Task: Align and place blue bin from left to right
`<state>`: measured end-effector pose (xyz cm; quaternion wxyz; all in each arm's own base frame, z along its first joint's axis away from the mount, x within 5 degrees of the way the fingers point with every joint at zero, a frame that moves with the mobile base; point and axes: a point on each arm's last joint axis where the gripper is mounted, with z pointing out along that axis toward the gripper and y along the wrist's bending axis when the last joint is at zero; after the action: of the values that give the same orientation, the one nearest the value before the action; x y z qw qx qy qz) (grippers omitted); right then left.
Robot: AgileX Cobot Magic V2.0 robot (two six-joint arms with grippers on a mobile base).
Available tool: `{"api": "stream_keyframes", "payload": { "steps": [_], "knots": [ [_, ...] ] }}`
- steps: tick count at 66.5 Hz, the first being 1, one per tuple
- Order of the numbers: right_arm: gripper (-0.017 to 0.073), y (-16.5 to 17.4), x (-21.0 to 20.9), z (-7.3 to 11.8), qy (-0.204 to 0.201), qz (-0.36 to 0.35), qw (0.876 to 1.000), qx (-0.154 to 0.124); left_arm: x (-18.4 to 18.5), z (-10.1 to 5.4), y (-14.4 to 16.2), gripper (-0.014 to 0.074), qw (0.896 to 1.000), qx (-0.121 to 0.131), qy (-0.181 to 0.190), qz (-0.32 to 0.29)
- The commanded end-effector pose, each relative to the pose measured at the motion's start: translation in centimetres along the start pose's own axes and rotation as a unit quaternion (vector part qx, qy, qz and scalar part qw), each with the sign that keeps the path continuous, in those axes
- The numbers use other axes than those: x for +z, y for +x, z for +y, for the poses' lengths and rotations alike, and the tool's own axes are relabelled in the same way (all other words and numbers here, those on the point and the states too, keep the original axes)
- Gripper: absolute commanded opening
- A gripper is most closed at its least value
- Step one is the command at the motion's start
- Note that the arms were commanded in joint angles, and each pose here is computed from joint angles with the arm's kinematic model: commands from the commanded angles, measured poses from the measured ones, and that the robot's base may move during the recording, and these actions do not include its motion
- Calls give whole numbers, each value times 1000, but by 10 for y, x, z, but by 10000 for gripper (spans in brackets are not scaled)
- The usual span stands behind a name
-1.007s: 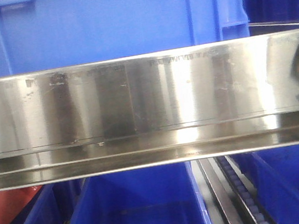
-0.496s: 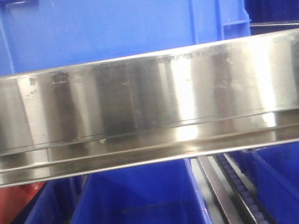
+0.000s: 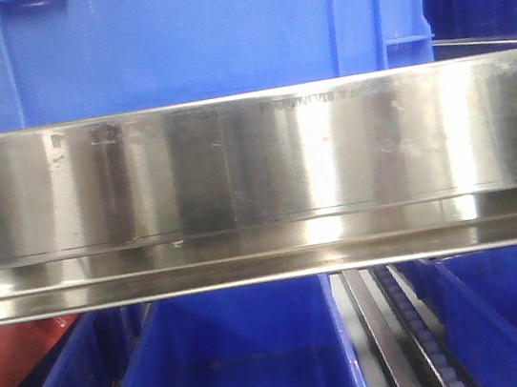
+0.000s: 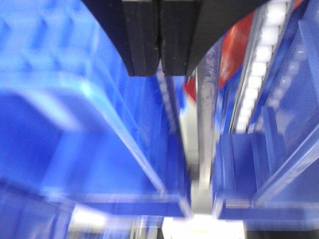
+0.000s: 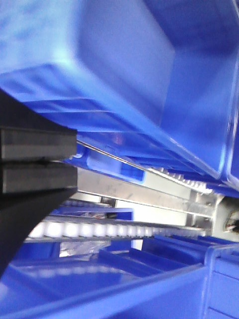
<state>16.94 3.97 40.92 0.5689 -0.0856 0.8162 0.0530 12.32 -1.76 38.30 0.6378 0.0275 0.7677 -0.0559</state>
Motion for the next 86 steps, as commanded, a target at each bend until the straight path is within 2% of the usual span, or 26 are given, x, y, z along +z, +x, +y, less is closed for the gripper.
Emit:
{"api": "stream_keyframes", "payload": {
  "steps": [1,18,29,46,81,86],
  "knots": [
    [-68,27,-7,-1,-2,-37,999,-15,-10,0,14,-111,999,-6,10,-34],
    [-68,105,-33,-1,-7,-103,994,-31,-23,3,54,-111,1000,-5,10,-24],
    [-68,129,-50,-2,-8,-137,990,-30,-23,4,57,-111,1000,-5,9,-21],
    [-68,128,-60,-3,-9,-176,984,-29,-23,4,57,-111,1000,-5,9,-21],
    [-68,128,-60,-3,-9,-176,984,-29,-23,4,57,-111,1000,-5,9,-21],
    [-68,128,-60,-3,-9,-176,984,-29,-27,3,56,-111,999,-23,16,-27]
  ]
}}
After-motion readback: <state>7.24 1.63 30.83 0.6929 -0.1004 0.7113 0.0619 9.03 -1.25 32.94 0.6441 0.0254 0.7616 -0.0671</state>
